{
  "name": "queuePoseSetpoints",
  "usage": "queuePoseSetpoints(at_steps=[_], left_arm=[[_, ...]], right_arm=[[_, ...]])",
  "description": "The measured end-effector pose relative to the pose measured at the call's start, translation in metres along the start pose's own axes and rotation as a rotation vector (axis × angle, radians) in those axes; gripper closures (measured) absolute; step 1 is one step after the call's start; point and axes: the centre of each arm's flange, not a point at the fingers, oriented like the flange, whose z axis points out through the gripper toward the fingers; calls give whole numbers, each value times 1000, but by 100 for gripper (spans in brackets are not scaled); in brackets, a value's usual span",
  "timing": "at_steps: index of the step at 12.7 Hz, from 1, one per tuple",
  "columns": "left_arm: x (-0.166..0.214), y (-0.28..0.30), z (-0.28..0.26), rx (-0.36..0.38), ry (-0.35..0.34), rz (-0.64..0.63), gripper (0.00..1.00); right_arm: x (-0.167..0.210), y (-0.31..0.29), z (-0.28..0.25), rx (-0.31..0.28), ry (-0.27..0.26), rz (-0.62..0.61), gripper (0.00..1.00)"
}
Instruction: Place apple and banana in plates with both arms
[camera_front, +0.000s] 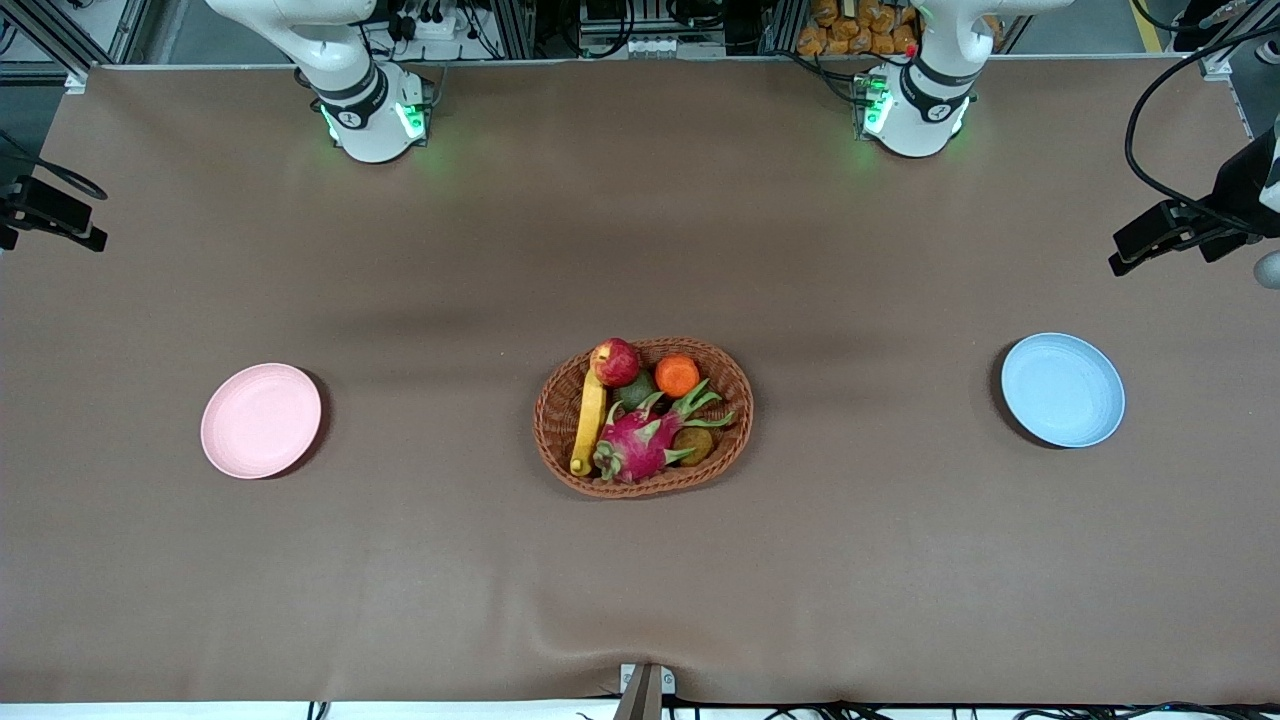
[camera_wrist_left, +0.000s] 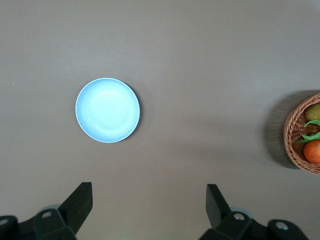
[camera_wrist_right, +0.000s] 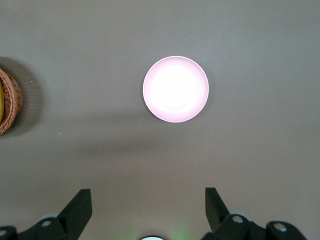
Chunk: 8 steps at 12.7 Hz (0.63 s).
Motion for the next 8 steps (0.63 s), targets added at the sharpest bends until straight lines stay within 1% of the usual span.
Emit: queuePoseSetpoints(at_steps=[5,8], left_arm=[[1,-2,1,0,-2,-3,0],[5,5,12,4,-21,8,0]], right_arm=[[0,0,0,0,0,0,0],[0,0,1,0,-2,0,0]])
